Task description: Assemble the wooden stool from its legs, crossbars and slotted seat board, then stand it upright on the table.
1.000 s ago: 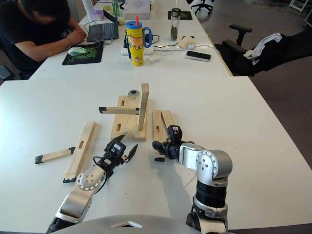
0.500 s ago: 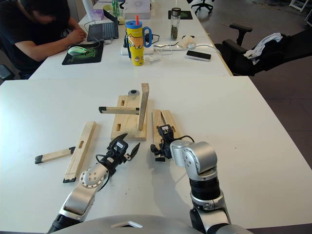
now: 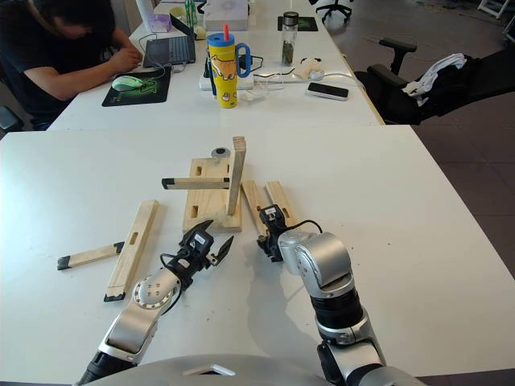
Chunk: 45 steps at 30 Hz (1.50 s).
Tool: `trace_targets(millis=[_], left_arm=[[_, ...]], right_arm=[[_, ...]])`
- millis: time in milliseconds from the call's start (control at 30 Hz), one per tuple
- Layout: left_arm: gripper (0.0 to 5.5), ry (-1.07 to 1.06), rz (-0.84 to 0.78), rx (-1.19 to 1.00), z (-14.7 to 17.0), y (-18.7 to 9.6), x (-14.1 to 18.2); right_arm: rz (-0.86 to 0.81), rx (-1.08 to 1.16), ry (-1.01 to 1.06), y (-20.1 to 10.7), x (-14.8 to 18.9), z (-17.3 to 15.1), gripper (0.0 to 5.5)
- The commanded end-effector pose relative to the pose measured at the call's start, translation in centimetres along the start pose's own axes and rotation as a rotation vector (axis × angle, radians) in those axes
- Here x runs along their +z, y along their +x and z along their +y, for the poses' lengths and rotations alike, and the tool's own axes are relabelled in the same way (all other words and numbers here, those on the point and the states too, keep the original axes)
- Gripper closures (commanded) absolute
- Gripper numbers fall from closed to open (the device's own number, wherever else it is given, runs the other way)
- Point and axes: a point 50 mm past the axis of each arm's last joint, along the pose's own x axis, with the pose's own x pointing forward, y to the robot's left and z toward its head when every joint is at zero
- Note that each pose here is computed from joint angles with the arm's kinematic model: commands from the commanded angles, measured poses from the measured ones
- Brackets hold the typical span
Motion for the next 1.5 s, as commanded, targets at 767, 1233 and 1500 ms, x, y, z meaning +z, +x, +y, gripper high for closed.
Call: trace_targets(millis=[767, 1233, 1500], left_arm=[[2.01, -0.428, -0.211, -0.49, 4.3, -1.4, 7.2], [1.43, -0.746, -0.31, -0.763, 6.3, -4.6, 10.9], [0.39, -0.869, -0.346, -0.869, 7.4, -5.2, 12.7]], right_arm=[[-1.106, 0.588, 0.125, -9.5, 10.5, -7.0, 3.41], [-0.692, 1.198, -0.046, -11.9, 2.4, -6.8, 3.41], [-0.548, 1.263, -0.092, -10.9, 0.0, -7.3, 3.41]])
